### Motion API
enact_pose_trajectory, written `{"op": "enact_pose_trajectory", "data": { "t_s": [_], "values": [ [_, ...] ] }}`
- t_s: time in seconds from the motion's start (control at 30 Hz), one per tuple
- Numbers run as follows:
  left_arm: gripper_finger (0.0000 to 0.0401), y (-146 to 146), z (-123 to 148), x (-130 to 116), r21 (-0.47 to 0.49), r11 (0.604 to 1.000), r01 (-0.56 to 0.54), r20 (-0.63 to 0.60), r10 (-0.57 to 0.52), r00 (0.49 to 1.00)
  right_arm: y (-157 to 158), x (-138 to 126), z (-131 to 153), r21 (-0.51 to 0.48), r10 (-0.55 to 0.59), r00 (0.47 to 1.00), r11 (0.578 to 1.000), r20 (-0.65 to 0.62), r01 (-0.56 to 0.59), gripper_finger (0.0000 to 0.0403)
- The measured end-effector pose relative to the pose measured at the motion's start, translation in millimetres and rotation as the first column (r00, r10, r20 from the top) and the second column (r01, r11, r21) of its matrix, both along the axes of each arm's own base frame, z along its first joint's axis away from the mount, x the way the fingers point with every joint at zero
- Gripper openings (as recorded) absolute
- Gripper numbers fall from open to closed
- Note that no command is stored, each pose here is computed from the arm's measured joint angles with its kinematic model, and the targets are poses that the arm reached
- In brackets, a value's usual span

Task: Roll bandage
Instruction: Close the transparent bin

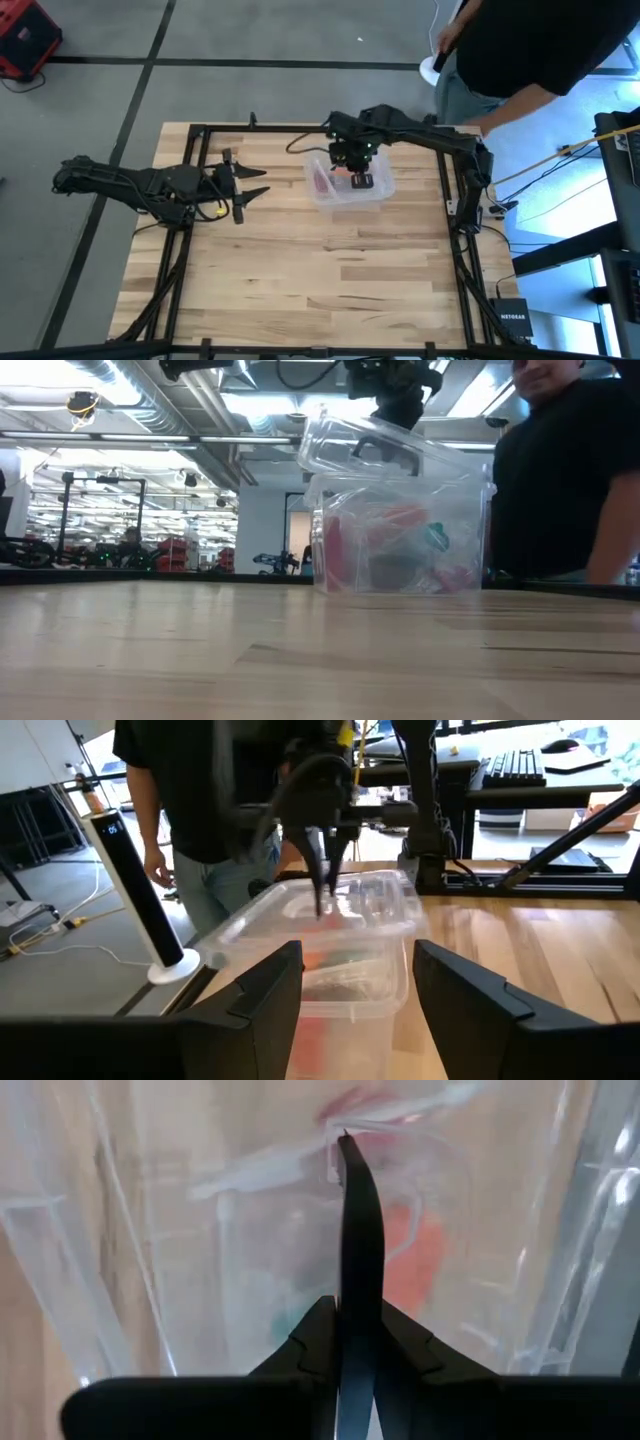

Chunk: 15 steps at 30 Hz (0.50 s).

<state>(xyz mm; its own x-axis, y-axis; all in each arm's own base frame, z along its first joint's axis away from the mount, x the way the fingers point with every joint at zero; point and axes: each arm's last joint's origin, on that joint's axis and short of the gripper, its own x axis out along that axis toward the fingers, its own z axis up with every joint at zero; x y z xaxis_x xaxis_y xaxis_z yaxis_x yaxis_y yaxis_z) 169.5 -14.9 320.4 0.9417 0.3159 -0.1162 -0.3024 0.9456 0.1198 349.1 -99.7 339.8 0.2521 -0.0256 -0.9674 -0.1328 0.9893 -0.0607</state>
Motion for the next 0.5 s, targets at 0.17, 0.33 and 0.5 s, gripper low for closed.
{"op": "enact_pose_trajectory", "data": {
  "t_s": [0.17,0.33,0.5],
  "values": [
    [0.0184,0,0,0,0.014,1.000,0.002,-0.005,-0.002,1.000,14,7,-7,0.011,-0.009,1.000,1.000,-0.028,0.009,0.0040],
    [0.0184,0,-1,2,0.026,1.000,0.003,-0.017,-0.003,1.000,17,10,-6,-0.006,-0.087,0.996,0.996,-0.011,0.087,0.0040],
    [0.0184,-1,-4,5,0.028,1.000,0.004,-0.032,-0.003,0.999,18,4,-8,0.008,-0.176,0.982,0.984,-0.070,0.177,0.0041]
  ]
}}
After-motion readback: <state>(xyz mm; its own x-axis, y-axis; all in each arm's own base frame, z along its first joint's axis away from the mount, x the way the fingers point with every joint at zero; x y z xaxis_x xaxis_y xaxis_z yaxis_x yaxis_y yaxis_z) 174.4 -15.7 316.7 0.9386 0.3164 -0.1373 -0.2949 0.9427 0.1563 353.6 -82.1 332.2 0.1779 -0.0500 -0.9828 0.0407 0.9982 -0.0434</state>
